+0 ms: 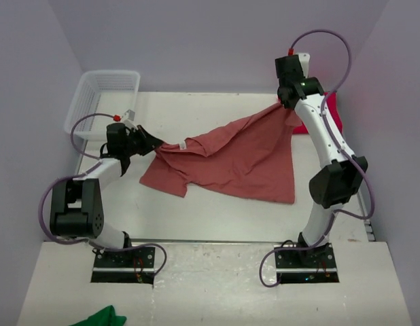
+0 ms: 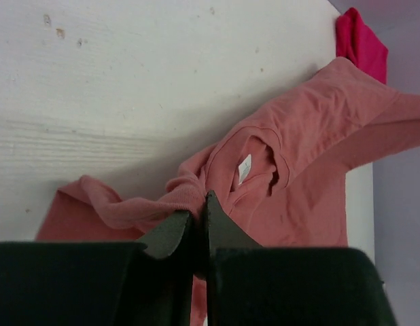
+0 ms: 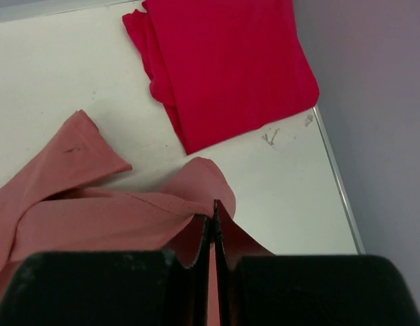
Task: Fold and stack the t-shirts
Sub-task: Flatten out the tshirt
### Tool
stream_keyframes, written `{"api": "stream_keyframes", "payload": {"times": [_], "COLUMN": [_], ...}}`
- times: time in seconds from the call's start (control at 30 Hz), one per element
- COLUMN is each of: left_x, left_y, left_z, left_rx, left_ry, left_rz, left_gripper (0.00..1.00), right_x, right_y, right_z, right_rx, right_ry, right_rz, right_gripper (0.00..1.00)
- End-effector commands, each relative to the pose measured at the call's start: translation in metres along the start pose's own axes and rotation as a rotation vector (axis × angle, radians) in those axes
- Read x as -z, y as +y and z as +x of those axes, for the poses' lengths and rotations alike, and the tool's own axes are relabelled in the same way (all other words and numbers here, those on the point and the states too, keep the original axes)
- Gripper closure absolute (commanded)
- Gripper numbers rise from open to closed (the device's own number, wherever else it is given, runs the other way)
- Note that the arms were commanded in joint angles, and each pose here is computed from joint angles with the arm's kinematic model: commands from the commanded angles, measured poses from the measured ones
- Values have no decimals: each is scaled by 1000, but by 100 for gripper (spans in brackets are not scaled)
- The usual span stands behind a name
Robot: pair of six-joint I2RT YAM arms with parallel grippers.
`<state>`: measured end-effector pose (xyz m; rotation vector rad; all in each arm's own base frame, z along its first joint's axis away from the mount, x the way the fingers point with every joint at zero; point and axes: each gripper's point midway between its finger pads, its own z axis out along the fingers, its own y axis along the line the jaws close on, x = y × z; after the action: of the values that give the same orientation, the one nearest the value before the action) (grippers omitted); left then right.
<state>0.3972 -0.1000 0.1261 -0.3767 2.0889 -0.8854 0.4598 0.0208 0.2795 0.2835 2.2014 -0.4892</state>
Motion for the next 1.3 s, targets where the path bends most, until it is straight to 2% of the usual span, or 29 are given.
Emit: {"api": "stream_keyframes", "payload": {"times": [0.0,0.03,0.07,0.1,0.13,0.17,0.2,0.27,0.3,0.33,0.37,0.4,0.43,0.47,0.5,0.53,0.57,0.6,0.63,0.67,0.77,0.87,0.93,0.97,1.07,1.17,1.27], "left_x": [-17,-22,-27,-38,-42,-45,-44,-40,-30,-23,-19,-8,0,14,20,26,34,40,44,48,57,61,55,51,46,58,71], "left_y": [-15,-21,-24,-20,-26,-26,-34,-43,-54,-61,-61,-74,-82,-91,-83,-82,-73,-60,-53,-41,-3,34,48,64,76,80,87], "left_z": [-44,-57,-58,-57,-67,-70,-79,-93,-103,-109,-116,-106,-111,-115,-102,-93,-92,-68,-61,-53,-24,-2,11,16,25,26,29], "left_rx": [-102,-123,-132,-138,-160,-160,-175,-214,-239,-256,-249,-240,-264,-277,-288,-307,-296,-260,-243,-233,-232,-214,-170,-146,-117,-102,-77], "left_ry": [-131,-150,-129,-114,-130,-131,-164,-212,-243,-262,-297,-276,-297,-367,-342,-328,-351,-270,-240,-211,-119,-33,35,68,118,99,104], "left_rz": [62,79,101,110,126,129,151,162,174,170,120,69,5,-113,-199,-247,-340,-414,-453,-504,-633,-770,-775,-803,-820,-854,-868], "left_gripper": [93,92,84,67,38,17,0,0,0,0,0,0,0,0,0,0,1,5,11,17,16,17,26,27,29,30,30], "right_x": [-2,-14,-21,-26,-37,-41,-44,-48,-45,-42,-35,-11,-6,4,31,34,43,64,69,75,100,123,140,144,144,140,138], "right_y": [-5,1,6,10,18,19,20,18,13,11,10,-1,4,6,-7,1,1,-9,-1,1,18,21,18,16,6,-2,-6], "right_z": [-52,-54,-55,-57,-59,-60,-62,-65,-65,-59,-55,-55,-34,-23,-26,1,9,6,32,39,77,93,102,104,111,120,122], "right_rx": [-76,-67,-66,-53,-39,-20,-18,-23,-37,-42,-56,-128,-134,-175,-203,-152,-136,-172,-132,-145,-224,-277,-285,-285,-259,-224,-228], "right_ry": [-135,-129,-127,-126,-122,-122,-126,-129,-130,-114,-100,-97,-41,-17,-55,-18,-27,-81,-60,-67,10,-54,-92,-96,-83,-52,-78], "right_rz": [-19,-17,-35,-42,-57,-55,-51,-48,-31,-34,-50,-70,-102,-117,-133,-130,-122,-118,-106,-120,-311,-483,-568,-585,-548,-498,-490], "right_gripper": [100,100,100,100,100,99,74,36,22,11,7,5,3,2,1,1,1,1,1,1,1,6,9,10,10,10,9]}}
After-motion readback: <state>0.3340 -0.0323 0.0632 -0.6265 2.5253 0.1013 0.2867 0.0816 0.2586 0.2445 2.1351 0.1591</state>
